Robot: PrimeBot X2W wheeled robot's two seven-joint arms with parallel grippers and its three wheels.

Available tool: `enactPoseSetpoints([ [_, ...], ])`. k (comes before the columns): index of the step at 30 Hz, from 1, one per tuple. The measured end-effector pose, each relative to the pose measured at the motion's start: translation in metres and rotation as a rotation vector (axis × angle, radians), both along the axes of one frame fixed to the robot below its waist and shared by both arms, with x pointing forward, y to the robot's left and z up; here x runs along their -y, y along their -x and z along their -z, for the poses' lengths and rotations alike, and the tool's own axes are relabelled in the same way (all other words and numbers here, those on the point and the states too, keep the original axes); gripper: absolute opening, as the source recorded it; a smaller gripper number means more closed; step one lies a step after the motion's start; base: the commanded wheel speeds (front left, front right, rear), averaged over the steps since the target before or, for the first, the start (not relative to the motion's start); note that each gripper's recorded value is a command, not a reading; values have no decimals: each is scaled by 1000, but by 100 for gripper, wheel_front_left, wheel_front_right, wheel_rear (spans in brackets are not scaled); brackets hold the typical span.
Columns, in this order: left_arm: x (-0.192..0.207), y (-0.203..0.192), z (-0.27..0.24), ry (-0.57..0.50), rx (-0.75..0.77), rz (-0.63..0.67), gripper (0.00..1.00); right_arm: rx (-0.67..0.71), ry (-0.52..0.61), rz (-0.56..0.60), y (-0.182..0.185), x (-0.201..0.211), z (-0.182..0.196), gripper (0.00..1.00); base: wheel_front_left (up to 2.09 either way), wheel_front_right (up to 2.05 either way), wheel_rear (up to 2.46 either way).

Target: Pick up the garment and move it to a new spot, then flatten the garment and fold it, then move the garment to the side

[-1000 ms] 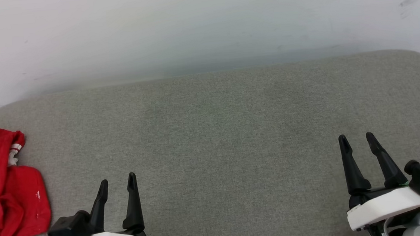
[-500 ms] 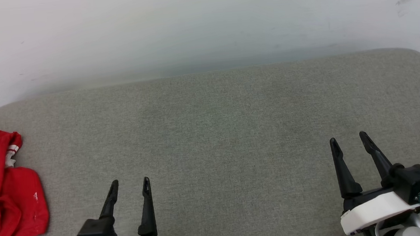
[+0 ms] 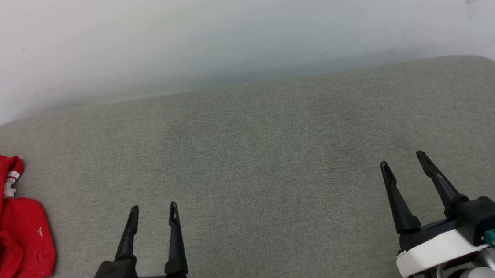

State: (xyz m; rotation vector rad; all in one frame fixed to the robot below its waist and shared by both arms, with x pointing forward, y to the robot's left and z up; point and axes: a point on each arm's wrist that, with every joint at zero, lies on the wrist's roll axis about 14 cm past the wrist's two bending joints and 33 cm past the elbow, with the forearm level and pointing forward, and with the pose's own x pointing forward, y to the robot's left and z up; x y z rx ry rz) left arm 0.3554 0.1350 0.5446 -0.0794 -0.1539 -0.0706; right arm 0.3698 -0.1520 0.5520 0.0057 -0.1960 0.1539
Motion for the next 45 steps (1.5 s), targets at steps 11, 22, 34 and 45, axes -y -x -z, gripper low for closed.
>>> enactPoseSetpoints([
  [11, -9, 7, 7, 82, 4, 58, 100, -28, -83, 28, 3, 11, 12, 100, 0, 0, 0],
  [22, -5, 10, 20, 0, -16, 94, 100, -42, -43, 33, 6, 11, 20, 100, 0, 0, 0],
  [34, -5, 12, 24, 12, -25, 99, 100, -41, -53, 28, 5, 10, 21, 100, 0, 0, 0],
  [45, -15, 16, 23, 10, -23, 69, 100, -43, -69, -3, 1, 0, 21, 100, 0, 0, 0],
])
